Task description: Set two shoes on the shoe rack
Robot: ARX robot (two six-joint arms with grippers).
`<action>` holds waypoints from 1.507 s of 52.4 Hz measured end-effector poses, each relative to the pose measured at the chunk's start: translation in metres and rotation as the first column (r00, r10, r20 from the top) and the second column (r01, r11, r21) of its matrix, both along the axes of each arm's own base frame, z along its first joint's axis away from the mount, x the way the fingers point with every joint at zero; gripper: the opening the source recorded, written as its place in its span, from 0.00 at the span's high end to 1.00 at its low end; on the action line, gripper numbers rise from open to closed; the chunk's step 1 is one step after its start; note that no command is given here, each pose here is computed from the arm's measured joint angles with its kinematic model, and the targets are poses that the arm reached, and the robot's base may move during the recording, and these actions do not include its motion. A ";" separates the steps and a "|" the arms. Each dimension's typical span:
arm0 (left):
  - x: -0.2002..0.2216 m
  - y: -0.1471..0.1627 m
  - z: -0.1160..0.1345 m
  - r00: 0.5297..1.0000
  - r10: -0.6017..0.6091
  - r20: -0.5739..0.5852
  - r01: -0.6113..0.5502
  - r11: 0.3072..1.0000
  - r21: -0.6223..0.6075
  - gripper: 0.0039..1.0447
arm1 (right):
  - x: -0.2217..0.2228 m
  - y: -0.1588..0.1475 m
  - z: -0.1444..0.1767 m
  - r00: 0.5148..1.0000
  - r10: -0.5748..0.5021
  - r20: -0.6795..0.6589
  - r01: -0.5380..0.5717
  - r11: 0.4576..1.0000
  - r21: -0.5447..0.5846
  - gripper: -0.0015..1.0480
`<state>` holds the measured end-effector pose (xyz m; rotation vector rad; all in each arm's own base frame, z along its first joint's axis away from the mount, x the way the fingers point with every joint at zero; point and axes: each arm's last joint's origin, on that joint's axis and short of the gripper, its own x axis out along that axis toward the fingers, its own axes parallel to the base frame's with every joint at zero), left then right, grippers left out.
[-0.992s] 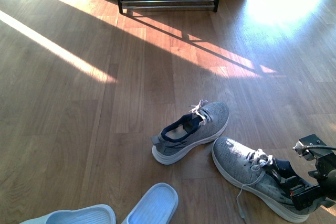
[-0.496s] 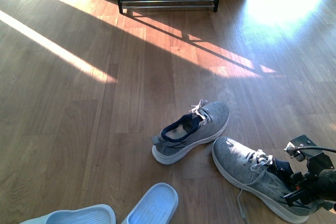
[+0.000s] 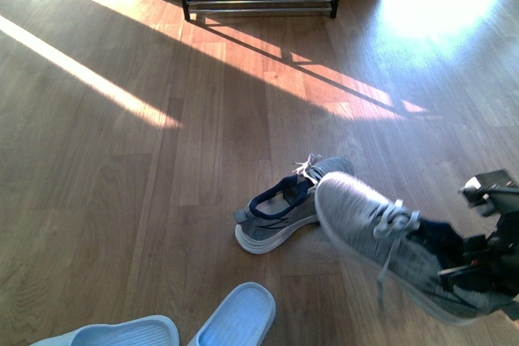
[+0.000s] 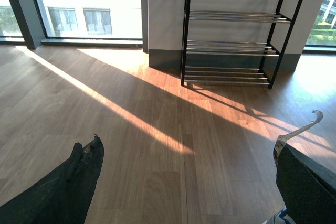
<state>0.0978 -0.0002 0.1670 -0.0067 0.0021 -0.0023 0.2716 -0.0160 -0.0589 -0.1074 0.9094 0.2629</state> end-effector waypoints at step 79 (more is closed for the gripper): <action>0.000 0.000 0.000 1.000 0.002 0.000 -0.002 1.000 0.000 0.09 | -0.086 0.000 0.269 0.863 -0.337 0.375 0.113 0.854 0.508 0.99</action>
